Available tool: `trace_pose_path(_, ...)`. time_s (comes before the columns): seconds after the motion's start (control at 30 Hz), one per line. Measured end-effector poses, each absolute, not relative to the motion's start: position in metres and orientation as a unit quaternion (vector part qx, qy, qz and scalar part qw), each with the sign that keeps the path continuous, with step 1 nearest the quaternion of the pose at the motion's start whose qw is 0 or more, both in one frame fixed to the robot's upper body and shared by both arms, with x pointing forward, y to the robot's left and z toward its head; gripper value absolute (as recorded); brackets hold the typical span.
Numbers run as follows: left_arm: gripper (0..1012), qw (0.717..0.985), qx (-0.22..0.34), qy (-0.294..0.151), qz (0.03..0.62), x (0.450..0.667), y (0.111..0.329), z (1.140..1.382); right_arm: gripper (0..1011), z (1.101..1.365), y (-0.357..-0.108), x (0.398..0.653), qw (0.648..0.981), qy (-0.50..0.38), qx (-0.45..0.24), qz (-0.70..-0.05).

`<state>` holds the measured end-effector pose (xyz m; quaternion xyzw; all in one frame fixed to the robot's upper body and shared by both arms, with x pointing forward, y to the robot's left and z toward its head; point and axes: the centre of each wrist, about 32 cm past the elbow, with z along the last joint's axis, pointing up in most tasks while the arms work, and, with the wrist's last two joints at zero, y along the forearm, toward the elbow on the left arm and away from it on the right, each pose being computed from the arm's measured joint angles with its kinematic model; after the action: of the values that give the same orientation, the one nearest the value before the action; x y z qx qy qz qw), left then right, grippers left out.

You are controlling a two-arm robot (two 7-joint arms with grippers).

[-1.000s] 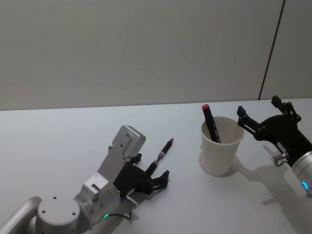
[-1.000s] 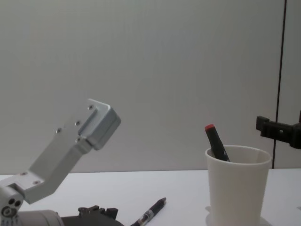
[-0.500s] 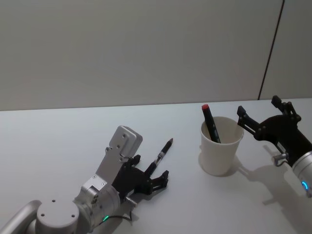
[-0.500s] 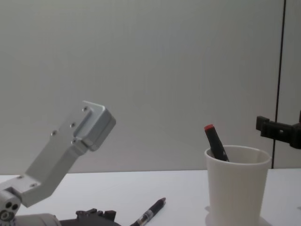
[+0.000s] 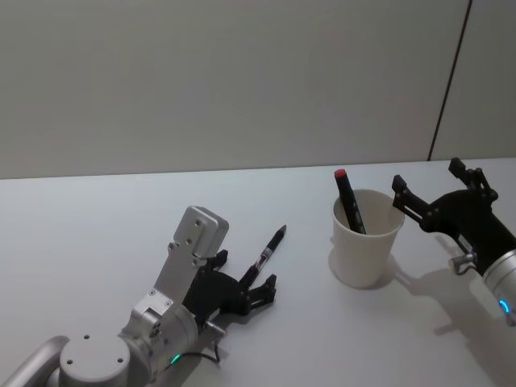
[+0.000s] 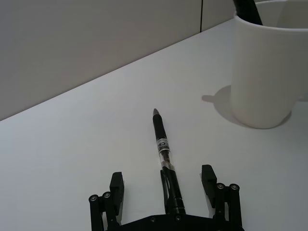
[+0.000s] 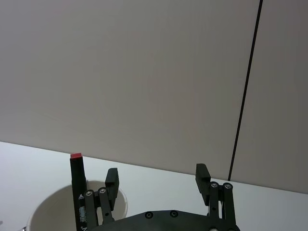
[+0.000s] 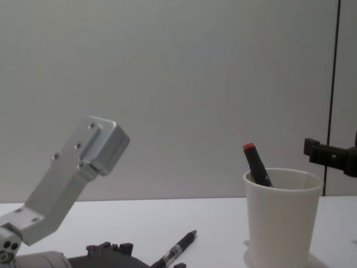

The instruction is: Place the pen into the pen holder.

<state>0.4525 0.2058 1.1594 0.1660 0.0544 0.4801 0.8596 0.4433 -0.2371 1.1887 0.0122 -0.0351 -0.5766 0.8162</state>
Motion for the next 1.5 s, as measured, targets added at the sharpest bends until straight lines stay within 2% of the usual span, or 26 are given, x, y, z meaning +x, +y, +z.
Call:
trace_pose_path(0.6,1000,0.86,0.15,0.034,0.487,0.455,0.207,1.163,1001,1.189,-0.237,0.443,0.816,-0.035,0.012,-0.577)
trace_pose_path(1.5,1000,0.876,0.167,0.05,0.45,0.463,0.205,1.168,1001,1.189,-0.237,0.443,0.816,-0.035,0.012,-0.577)
